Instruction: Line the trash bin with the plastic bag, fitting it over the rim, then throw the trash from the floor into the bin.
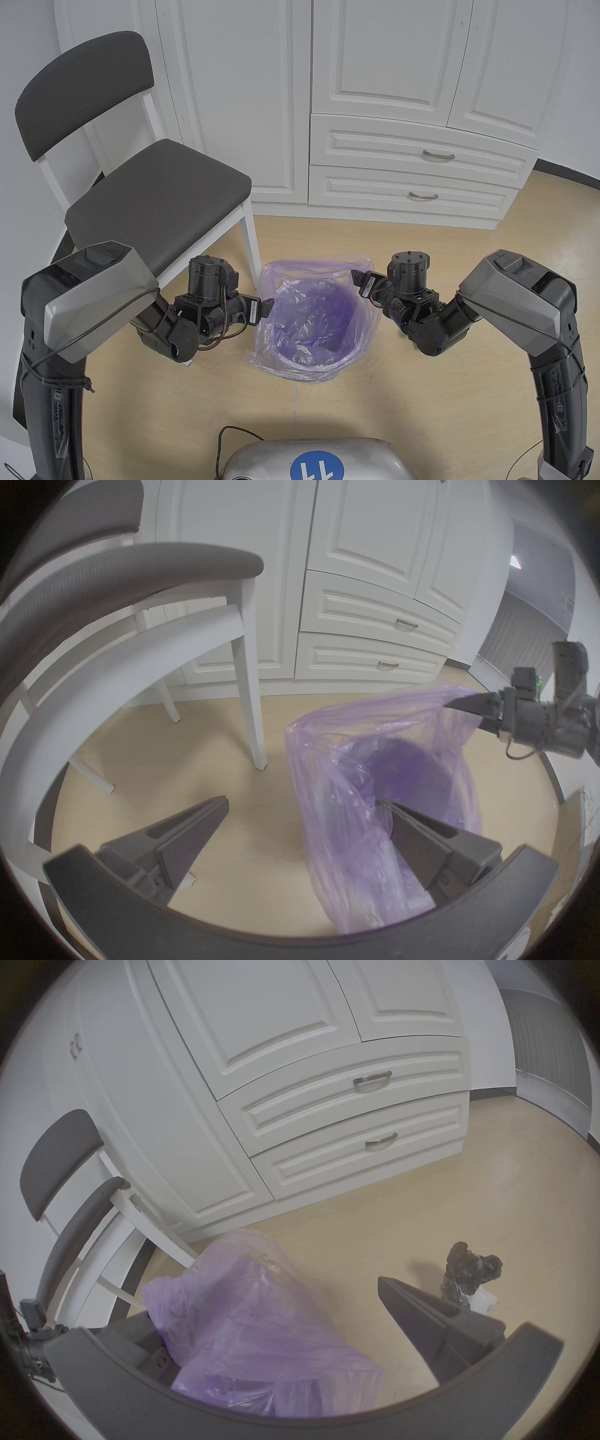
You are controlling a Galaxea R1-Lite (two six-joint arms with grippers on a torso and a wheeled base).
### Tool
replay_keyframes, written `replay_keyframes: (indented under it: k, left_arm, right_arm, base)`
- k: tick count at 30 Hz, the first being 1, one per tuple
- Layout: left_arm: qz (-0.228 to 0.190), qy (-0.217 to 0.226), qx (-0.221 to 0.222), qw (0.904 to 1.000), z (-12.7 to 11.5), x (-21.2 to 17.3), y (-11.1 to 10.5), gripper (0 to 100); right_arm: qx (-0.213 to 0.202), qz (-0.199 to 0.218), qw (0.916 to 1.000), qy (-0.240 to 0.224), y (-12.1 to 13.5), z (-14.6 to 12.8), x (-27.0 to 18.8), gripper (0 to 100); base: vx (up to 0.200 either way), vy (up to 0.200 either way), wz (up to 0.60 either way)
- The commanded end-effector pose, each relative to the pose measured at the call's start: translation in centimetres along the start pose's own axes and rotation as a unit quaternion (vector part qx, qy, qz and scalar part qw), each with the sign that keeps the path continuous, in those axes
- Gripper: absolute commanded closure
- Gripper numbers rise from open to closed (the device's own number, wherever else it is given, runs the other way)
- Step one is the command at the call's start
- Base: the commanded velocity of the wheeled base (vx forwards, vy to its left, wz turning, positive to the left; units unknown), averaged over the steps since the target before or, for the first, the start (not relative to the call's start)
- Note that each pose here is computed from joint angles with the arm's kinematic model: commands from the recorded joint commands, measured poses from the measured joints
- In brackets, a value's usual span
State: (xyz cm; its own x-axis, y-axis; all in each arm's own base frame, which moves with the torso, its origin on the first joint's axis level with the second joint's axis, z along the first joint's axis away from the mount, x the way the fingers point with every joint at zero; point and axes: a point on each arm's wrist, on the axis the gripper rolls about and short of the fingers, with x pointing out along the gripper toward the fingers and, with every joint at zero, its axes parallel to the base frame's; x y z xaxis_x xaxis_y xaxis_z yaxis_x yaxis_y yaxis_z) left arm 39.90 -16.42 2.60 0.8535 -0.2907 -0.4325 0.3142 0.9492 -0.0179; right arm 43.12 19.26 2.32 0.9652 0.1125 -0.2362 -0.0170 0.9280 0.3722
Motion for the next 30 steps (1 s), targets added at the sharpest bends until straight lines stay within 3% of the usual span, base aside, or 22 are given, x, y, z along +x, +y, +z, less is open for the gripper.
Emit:
replay_keyframes:
  k: [1,13,22,30]
  left_arm:
    - [0.041,0.005,-0.023,0.9989,-1.8,3.5,1.2,0]
    - [0.063,-0.025,-0.085,0.9941,-1.5,6.6,3.1,0]
    - [0.081,-0.051,-0.12,0.9881,-1.4,8.4,3.6,0]
    - [0.102,-0.067,-0.126,0.9845,-1.6,9.8,4.2,0]
  right_arm:
    - [-0.018,-0.018,0.9994,0.022,-1.9,-3.3,1.4,0]
    - [0.007,-0.026,0.9996,-0.007,-3.7,-3.8,3.9,0]
    - [0.044,-0.008,0.9981,-0.042,-3.2,-4.3,6.5,0]
    - [0.046,-0.012,0.9979,-0.045,-3.4,-4.8,8.7,0]
  base:
    - [0.0,0.0,0.0]
    - [0.0,0.0,0.0]
    - [0.0,0.0,0.0]
    - [0.0,0.0,0.0]
